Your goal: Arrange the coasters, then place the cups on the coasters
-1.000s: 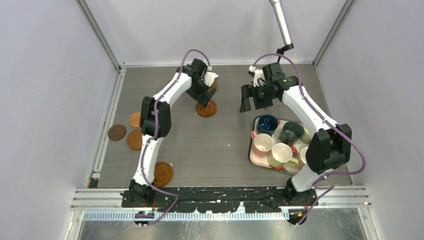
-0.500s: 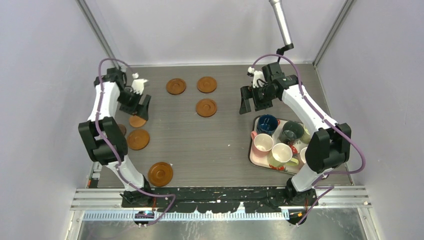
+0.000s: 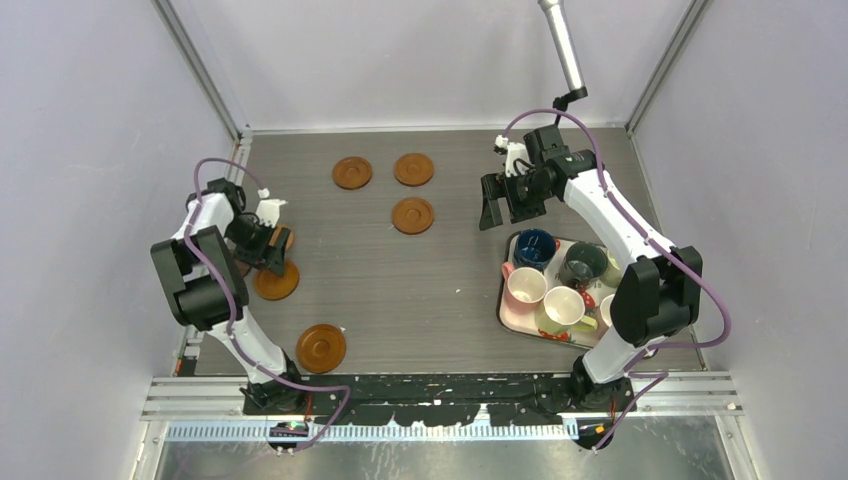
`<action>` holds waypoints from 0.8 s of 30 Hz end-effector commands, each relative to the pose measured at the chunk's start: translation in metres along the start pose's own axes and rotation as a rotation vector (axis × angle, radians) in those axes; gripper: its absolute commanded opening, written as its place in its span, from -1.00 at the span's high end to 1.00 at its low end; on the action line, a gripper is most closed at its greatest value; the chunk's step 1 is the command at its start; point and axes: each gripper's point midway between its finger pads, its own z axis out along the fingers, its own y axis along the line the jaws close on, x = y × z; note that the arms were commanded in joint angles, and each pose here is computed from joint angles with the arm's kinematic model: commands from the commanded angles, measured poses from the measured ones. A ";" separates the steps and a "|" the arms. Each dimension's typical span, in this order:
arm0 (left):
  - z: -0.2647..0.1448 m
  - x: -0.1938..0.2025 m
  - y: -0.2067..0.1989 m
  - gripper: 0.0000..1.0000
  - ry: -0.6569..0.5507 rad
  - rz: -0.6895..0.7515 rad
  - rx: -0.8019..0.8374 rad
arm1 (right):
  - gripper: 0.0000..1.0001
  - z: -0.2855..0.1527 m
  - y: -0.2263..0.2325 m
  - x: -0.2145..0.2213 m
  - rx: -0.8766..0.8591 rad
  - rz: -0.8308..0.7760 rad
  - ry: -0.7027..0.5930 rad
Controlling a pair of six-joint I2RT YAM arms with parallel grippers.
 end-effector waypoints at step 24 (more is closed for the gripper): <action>0.059 0.006 -0.019 0.14 0.059 0.154 -0.017 | -0.82 0.000 0.002 0.000 -0.014 -0.008 -0.004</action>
